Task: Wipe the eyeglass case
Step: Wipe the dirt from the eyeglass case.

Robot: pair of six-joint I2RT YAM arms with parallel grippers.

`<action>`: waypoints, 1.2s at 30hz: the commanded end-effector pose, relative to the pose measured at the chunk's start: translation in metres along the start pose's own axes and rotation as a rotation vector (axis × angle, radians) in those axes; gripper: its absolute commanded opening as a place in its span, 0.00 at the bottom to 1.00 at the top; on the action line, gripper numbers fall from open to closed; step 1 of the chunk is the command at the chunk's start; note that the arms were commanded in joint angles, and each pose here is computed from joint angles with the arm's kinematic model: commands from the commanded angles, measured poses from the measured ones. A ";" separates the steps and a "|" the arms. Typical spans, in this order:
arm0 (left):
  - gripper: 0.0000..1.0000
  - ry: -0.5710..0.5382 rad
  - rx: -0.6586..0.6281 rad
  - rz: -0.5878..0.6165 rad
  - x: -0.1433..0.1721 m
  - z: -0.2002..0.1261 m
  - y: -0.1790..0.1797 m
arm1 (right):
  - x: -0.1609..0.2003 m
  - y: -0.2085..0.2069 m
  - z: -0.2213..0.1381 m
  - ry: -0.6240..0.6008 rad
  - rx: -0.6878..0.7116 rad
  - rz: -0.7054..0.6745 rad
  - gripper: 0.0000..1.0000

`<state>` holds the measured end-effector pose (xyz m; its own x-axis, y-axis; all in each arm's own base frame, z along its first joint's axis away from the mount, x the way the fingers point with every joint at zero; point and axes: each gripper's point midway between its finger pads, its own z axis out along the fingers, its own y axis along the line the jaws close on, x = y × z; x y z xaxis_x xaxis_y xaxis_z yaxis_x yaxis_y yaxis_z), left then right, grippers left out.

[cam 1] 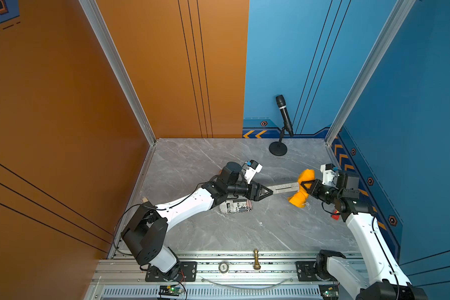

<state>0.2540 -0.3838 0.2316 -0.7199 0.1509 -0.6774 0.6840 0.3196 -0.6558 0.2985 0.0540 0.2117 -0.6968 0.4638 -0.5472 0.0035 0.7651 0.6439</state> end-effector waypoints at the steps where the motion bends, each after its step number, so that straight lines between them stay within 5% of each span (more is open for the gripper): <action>1: 0.38 0.032 -0.068 0.182 -0.006 -0.013 -0.013 | -0.020 0.031 -0.013 -0.021 -0.056 -0.025 0.00; 6: 0.38 0.051 -0.308 0.483 -0.013 -0.006 -0.002 | -0.050 0.062 -0.036 -0.019 -0.030 -0.083 0.00; 12: 0.38 0.061 -0.714 1.194 -0.007 0.009 -0.017 | -0.057 0.120 -0.038 0.099 -0.055 -0.236 0.00; 15: 0.38 0.082 -0.841 1.396 -0.001 0.013 -0.020 | -0.041 0.145 -0.028 0.186 -0.068 -0.321 0.00; 24: 0.36 0.023 -1.006 1.531 0.001 -0.006 -0.021 | 0.047 0.153 0.021 0.549 -0.062 -0.475 0.00; 29: 0.35 -0.017 -1.083 1.587 -0.009 -0.018 -0.023 | 0.082 0.101 0.051 0.695 0.024 -0.449 0.00; 36: 0.35 -0.002 -1.108 1.617 -0.011 -0.023 -0.019 | 0.062 0.043 0.050 0.642 0.205 -0.409 0.00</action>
<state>0.2291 -0.3797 0.1866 0.4687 0.8636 -0.1859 0.3579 0.0067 0.9337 0.3032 0.1674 0.1973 -0.9339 -0.1574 -0.3210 -0.2917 0.8546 0.4296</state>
